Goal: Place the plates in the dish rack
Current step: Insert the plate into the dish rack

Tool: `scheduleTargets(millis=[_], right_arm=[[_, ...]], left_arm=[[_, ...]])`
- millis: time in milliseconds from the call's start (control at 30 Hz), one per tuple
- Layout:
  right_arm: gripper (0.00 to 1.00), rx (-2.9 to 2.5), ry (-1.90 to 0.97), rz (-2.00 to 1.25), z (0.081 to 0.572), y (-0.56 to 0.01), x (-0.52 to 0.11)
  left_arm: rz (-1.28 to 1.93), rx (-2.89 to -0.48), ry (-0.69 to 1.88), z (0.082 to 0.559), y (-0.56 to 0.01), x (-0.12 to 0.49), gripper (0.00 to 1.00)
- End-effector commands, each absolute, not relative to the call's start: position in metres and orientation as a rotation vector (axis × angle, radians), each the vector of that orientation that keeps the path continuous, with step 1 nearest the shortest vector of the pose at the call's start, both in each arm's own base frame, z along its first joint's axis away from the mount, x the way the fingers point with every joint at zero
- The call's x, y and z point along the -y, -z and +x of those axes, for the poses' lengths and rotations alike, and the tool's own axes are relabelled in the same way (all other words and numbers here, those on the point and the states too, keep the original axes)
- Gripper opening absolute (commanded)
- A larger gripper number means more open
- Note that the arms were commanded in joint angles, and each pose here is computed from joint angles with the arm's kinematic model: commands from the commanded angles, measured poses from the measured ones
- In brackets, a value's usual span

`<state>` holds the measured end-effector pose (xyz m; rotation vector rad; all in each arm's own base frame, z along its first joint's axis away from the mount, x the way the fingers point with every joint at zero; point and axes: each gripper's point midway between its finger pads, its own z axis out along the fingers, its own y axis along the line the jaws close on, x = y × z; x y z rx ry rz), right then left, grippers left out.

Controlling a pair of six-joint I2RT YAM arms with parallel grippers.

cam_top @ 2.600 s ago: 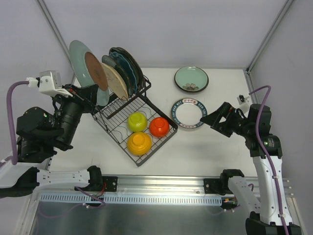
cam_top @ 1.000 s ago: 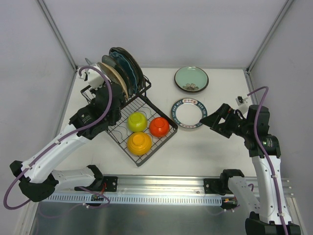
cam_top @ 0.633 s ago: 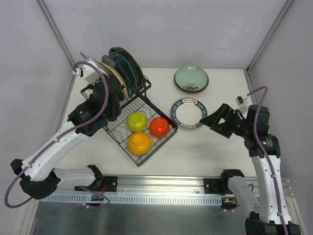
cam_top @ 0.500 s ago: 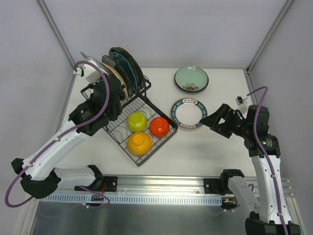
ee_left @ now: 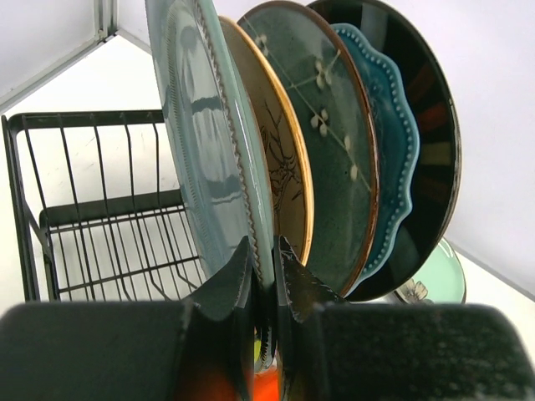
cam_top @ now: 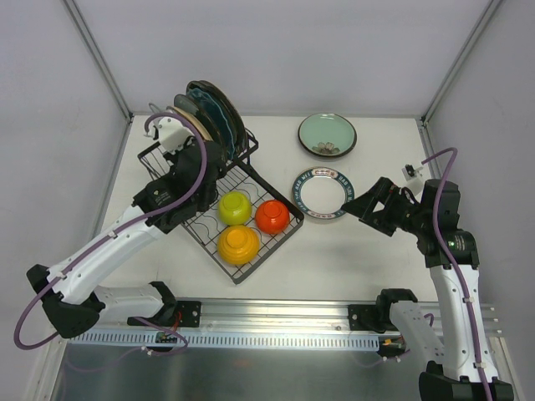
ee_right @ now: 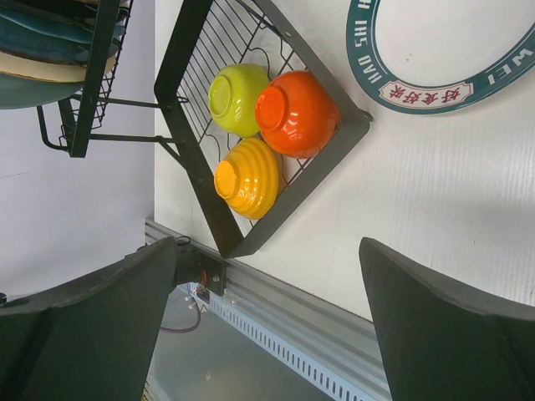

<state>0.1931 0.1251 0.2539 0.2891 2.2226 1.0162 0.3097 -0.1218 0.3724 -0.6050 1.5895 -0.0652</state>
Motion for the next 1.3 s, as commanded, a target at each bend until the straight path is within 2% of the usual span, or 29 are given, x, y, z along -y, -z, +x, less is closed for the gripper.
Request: scheduleTargets(millis=[0,333,400,633,1267], right_arm=[[0.95,-2.185,-1.017,0.247,0.195,-0.260,-0.125],[0.95,-2.186,-1.015,0.247,0.195,-0.258,-0.125],[0.95,-2.186,-1.013,0.243,0.195,-0.259,-0.125],[0.95,-2.183,-1.009,0.245,0.195,-0.260,-0.124],[0.95,-2.186,-1.002,0.246,0.195,-0.262,-0.124]], left_arm=[[-0.730,-1.467,0.147,0.311,-0.400,0.114,0.00],[-0.726,-1.492,0.135,0.314,-0.380,0.119,0.02],[-0.727,-1.493,0.128,0.314,-0.377,0.119,0.06],[-0.706,-1.501,0.113,0.315,-0.380,0.120,0.32],[-0.569,-1.540,0.138,0.329,-0.414,0.145,0.39]])
